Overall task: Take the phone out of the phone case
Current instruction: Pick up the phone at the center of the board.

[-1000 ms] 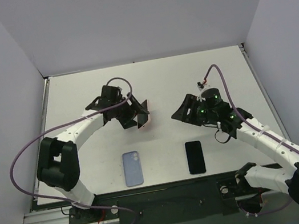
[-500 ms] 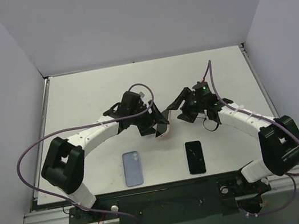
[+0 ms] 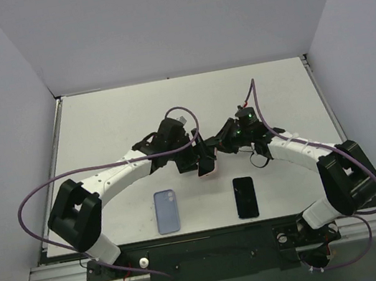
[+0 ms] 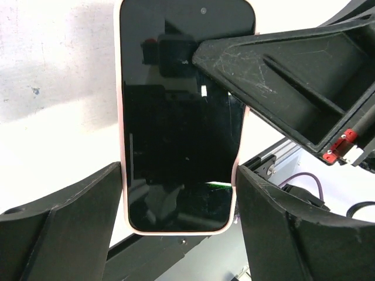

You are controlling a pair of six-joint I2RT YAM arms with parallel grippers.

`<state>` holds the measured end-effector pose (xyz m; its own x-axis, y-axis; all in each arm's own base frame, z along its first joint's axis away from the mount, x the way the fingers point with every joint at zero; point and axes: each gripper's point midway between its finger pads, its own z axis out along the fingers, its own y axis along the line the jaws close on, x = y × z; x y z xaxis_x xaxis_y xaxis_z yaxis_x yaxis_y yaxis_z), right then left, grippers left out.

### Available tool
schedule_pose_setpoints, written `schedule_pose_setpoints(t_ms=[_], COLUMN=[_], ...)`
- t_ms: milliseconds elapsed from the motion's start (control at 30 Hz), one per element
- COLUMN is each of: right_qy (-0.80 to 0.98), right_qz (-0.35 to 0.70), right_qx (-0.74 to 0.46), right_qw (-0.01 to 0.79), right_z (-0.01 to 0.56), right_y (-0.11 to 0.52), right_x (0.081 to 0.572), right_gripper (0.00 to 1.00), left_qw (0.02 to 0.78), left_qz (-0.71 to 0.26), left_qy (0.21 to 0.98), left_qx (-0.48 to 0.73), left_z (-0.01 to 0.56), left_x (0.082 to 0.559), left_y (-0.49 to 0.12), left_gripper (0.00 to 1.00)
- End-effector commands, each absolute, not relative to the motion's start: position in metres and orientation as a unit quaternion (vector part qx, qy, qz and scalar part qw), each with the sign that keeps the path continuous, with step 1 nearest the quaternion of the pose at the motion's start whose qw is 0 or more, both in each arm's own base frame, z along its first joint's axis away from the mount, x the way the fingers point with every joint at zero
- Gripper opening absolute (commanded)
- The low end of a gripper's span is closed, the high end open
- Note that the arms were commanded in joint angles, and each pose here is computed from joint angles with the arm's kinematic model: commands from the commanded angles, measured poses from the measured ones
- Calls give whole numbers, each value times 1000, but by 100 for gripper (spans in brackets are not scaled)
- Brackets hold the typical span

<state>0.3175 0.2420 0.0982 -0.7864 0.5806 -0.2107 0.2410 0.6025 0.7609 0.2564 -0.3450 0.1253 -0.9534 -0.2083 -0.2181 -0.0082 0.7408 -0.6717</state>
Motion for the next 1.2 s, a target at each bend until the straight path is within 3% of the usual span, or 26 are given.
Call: schedule_pose_setpoints(t_ms=[0, 33, 67, 267, 400, 500, 833, 1000, 1167], right_qy=[821, 805, 799, 755, 726, 692, 620, 605, 593], right_qz=[474, 495, 510, 558, 578, 601, 629, 637, 654], right_qx=[159, 150, 135, 82, 64, 48, 19, 46, 51], right_qw=[275, 291, 289, 336, 366, 397, 469, 475, 467], right_z=[158, 172, 177, 218, 250, 285, 361, 376, 385], right_y=[259, 261, 262, 254, 246, 241, 224, 218, 219], right_x=[312, 316, 309, 295, 285, 273, 245, 248, 249], right_gripper=[0, 0, 0, 0, 0, 0, 0, 0, 0], left_qw=[209, 225, 234, 254, 266, 286, 285, 275, 277], left_qz=[-433, -450, -457, -512, -526, -550, -717, -744, -745], left_qy=[876, 864, 858, 820, 807, 784, 630, 596, 589], left_qx=[-10, -5, -3, 31, 30, 27, 91, 123, 145], left_z=[193, 203, 203, 238, 242, 257, 334, 356, 363], left_x=[250, 246, 245, 231, 218, 214, 167, 149, 141], left_y=[-354, -351, -349, -336, -324, -319, -326, -328, -327], left_gripper=[57, 75, 80, 84, 78, 67, 76, 60, 56])
